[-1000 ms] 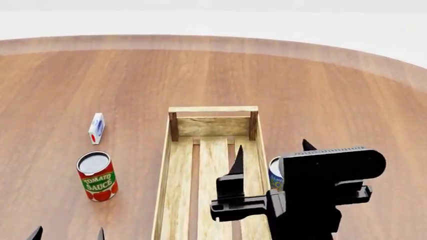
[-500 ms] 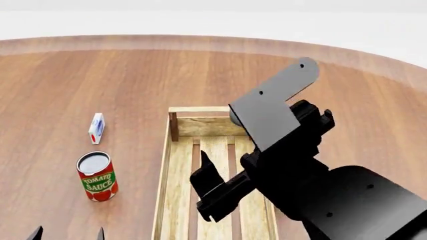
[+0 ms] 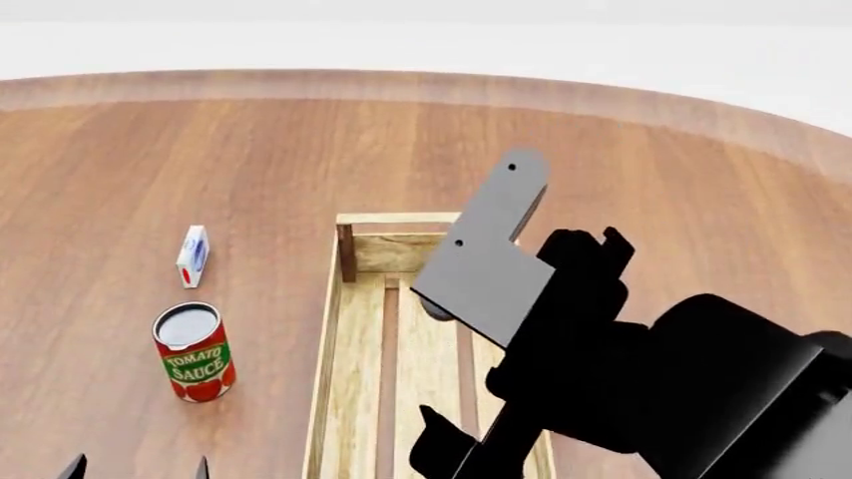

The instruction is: Pick up the butter and put it in the tray.

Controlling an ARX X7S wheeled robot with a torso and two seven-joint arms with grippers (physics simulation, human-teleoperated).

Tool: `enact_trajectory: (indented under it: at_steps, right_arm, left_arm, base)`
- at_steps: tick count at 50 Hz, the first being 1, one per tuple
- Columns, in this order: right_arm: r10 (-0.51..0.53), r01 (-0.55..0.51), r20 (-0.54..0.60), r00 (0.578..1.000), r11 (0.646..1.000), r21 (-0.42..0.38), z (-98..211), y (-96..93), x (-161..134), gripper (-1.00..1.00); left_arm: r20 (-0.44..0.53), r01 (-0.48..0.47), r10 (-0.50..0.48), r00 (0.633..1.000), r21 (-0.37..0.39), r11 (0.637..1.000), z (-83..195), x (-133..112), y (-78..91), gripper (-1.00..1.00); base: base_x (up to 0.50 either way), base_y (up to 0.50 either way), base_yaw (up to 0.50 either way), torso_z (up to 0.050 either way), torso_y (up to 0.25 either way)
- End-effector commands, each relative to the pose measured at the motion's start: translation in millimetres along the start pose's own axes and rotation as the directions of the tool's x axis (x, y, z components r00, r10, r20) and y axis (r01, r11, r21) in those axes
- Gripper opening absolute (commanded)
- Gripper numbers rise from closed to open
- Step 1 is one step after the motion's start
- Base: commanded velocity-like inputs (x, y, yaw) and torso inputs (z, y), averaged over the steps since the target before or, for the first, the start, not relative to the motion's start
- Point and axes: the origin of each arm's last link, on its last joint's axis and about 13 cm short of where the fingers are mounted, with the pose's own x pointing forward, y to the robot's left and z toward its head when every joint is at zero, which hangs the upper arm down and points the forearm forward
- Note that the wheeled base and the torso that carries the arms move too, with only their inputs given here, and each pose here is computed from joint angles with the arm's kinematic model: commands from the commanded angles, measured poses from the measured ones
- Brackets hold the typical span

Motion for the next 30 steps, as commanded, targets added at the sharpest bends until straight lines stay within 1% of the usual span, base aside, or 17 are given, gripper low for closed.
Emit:
enact_trajectory:
  at_steps: [1,2,3,5,8,11,20,26,30]
  right_arm:
    - [0.083,-0.087,-0.090,0.992,0.996,-0.036,-2.2,1.2,-5.9,1.00]
    - [0.098,-0.104,-0.089,0.991,0.993,-0.064,-3.7,4.4,-6.6,1.00]
    - [0.117,-0.123,-0.097,0.988,0.991,-0.049,-4.5,5.5,-7.0,1.00]
    - [0.127,-0.133,-0.089,0.988,0.989,-0.062,-6.0,8.1,-8.3,1.00]
    - [0.141,-0.146,-0.093,0.986,0.988,-0.056,-9.8,12.6,-7.7,1.00]
    - [0.151,-0.162,-0.128,0.980,0.983,-0.088,-15.6,17.7,-3.6,1.00]
    - [0.198,-0.219,-0.187,0.962,0.971,-0.097,-27.5,27.9,6.2,1.00]
    - [0.230,-0.257,-0.234,0.945,0.963,-0.088,-37.4,35.8,11.4,1.00]
    - [0.240,-0.269,-0.244,0.940,0.958,-0.096,-44.0,39.8,17.8,1.00]
  left_arm:
    - [-0.001,-0.001,0.001,1.000,-0.001,1.000,-0.9,-0.1,0.1,1.00]
    - [-0.002,-0.001,0.001,1.000,-0.001,1.000,-0.8,-0.3,-0.2,1.00]
    - [-0.002,-0.002,0.002,1.000,0.000,1.000,-0.9,0.0,0.0,1.00]
    - [-0.002,-0.002,0.002,1.000,0.000,1.000,-0.9,0.2,0.1,1.00]
    - [-0.002,-0.003,0.003,1.000,0.000,1.000,-1.0,0.2,0.2,1.00]
    - [-0.002,-0.004,0.004,1.000,0.000,1.000,-0.7,0.7,0.3,1.00]
    - [-0.002,-0.005,0.005,1.000,0.000,1.000,-0.2,0.8,0.3,1.00]
    - [-0.001,-0.006,0.006,1.000,-0.001,1.000,0.3,0.9,0.5,1.00]
    - [-0.002,-0.005,0.005,1.000,0.000,1.000,0.1,1.2,0.4,1.00]
  base:
    - [0.00,0.00,0.00,0.000,0.000]
    - [0.00,0.00,0.00,0.000,0.000]
    - [0.00,0.00,0.00,0.000,0.000]
    - [0.00,0.00,0.00,0.000,0.000]
    - [0.00,0.00,0.00,0.000,0.000]
    - [0.00,0.00,0.00,0.000,0.000]
    - [0.00,0.00,0.00,0.000,0.000]
    - [0.00,0.00,0.00,0.000,0.000]
    - [0.00,0.00,0.00,0.000,0.000]
